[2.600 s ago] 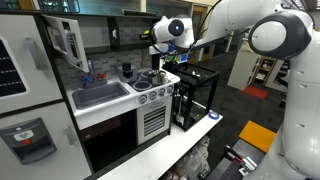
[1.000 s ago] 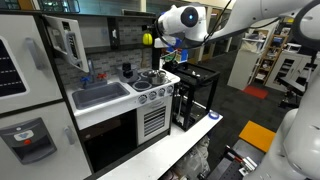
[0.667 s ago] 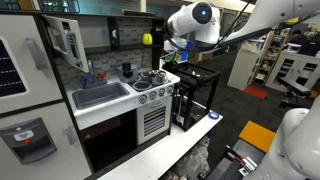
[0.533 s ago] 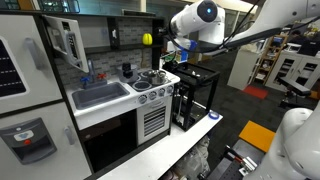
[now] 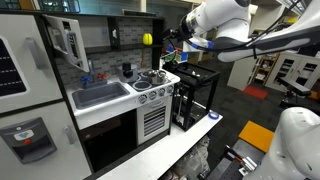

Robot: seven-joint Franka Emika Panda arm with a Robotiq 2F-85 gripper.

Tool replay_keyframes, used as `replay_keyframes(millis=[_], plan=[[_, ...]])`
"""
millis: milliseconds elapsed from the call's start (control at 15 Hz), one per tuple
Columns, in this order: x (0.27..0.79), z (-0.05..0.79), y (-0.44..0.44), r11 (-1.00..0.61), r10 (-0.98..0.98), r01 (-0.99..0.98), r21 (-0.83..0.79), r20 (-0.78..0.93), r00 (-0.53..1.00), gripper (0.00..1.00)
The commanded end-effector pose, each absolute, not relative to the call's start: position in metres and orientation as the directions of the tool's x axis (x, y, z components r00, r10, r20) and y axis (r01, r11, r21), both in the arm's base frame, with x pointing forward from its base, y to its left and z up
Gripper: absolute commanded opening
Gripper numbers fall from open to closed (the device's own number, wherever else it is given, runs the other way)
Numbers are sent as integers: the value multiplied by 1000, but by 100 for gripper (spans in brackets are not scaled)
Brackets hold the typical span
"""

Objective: Open the oven door and remove the yellow object.

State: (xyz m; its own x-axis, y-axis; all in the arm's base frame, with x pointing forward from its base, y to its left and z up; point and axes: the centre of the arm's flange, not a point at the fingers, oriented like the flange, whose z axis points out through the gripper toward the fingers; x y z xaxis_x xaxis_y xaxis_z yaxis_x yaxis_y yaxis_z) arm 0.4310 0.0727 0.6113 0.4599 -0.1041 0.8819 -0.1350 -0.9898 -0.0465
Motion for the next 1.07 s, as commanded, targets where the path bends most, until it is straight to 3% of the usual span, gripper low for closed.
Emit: replay_keyframes(millis=[0,600,1000], plan=[[372,630,61,-991,-118,-14,-134,821,559,100],[289,700,54,-987,-59,75,-144,748,661,100],[299,710,50,-989,-90,16,-147,680,728,100]])
